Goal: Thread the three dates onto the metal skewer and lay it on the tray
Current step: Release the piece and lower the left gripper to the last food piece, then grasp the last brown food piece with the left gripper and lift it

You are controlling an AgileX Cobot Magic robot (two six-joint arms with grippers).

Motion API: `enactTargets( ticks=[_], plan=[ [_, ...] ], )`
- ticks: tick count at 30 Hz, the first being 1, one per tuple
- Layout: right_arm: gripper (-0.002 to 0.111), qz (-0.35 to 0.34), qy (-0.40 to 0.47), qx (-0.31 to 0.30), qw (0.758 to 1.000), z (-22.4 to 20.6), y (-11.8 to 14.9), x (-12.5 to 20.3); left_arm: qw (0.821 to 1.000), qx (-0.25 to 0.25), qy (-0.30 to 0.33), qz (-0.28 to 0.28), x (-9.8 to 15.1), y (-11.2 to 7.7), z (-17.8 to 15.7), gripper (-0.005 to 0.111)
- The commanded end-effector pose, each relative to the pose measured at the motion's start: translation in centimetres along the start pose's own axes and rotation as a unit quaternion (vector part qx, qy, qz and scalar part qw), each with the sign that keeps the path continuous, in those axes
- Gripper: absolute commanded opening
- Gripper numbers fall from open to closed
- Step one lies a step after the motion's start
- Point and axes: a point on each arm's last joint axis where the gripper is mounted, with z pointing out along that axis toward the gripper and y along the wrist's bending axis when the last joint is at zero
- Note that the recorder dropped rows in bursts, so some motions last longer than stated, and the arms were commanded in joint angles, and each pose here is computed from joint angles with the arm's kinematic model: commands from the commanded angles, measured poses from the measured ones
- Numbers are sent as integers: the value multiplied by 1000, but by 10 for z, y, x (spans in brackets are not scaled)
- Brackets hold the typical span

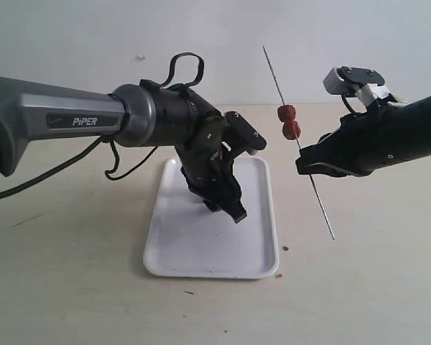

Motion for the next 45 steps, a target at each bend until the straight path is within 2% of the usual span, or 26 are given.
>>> enactTargets(
  ticks=[1,14,16,20,28,32,36,41,45],
  plan=[
    [0,-4,-7,0,1000,-3,1,-4,1000,3,18,-5,4,0,3,51],
    [0,-4,-7,0,1000,-3,1,-4,999,4,29,-17,6,0,3,49],
    [0,-4,-7,0,1000,-3,1,-4,999,4,29,-21,6,0,3,46],
    [0,-4,-7,0,1000,-3,1,-4,999,4,29,-26,6,0,3,31],
    [0,-4,-7,0,1000,-3,1,-4,999,4,26,-32,5,0,2,30],
    [0,-4,-7,0,1000,-3,1,-4,997,-4,-4,-81,-1,8,-12,30],
    [0,-4,-1,-17,1000,-3,4,-3,982,-13,-63,-177,-10,28,-36,30],
    [0,-10,11,-39,999,-4,8,0,941,-4,-143,-307,-15,60,-68,30],
    [0,9,17,-40,999,-2,8,3,902,21,-194,-384,-14,88,-88,30]
  ],
)
